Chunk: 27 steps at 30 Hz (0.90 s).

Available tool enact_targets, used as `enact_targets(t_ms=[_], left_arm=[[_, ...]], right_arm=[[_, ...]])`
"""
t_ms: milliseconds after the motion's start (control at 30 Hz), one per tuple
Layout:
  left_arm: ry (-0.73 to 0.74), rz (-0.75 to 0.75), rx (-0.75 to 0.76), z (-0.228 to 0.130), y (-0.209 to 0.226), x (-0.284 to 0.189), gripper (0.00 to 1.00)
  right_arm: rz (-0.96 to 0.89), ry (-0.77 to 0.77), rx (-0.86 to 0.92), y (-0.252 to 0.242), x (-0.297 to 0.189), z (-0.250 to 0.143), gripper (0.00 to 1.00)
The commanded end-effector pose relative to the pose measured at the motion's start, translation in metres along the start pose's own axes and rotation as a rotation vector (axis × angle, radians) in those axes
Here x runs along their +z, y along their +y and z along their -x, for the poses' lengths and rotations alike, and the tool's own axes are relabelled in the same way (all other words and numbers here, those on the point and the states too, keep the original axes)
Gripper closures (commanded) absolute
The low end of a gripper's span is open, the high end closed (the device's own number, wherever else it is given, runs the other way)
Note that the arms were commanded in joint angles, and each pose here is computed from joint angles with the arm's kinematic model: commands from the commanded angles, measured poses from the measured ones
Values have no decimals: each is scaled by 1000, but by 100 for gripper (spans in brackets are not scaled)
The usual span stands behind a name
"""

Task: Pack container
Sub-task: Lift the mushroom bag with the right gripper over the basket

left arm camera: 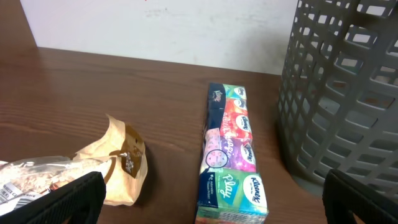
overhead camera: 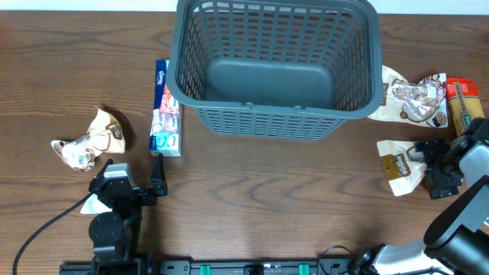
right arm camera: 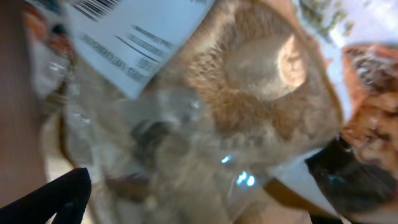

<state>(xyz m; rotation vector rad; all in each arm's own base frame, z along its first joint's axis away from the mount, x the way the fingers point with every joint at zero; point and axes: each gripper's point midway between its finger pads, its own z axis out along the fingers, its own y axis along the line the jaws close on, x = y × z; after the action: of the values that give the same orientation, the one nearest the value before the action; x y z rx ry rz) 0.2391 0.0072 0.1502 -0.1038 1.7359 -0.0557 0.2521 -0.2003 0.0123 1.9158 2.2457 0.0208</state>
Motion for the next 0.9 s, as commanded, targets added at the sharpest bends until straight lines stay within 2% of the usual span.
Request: enact_targets(t_ms=[0, 67, 100, 167, 233, 267, 433, 633, 767, 867], left_arm=[[28, -6, -4, -14, 0, 3, 1], [28, -6, -4, -14, 0, 3, 1], [28, -6, -4, -14, 0, 3, 1], [28, -6, -4, -14, 0, 3, 1], [28, -6, -4, -14, 0, 3, 1], [28, -6, -4, -14, 0, 3, 0], [28, -6, -4, -14, 0, 3, 1], [28, -6, -4, -14, 0, 3, 1], [28, -6, -3, -14, 0, 3, 1], [28, -6, -4, -14, 0, 3, 1]], right_arm=[[-7, 14, -11, -9, 11, -10, 1], [-6, 14, -11, -13, 18, -14, 8], [-4, 18, -12, -14, 20, -16, 25], [4, 24, -18, -15, 23, -20, 47], [7, 31, -17, -16, 24, -22, 89], [10, 35, -17, -15, 24, -23, 99], [46, 64, -21, -9, 23, -27, 99], [239, 111, -157, 35, -1, -26, 99], [367, 72, -235, 72, -55, -11, 99], [464, -42, -308, 100, -125, 8, 99]])
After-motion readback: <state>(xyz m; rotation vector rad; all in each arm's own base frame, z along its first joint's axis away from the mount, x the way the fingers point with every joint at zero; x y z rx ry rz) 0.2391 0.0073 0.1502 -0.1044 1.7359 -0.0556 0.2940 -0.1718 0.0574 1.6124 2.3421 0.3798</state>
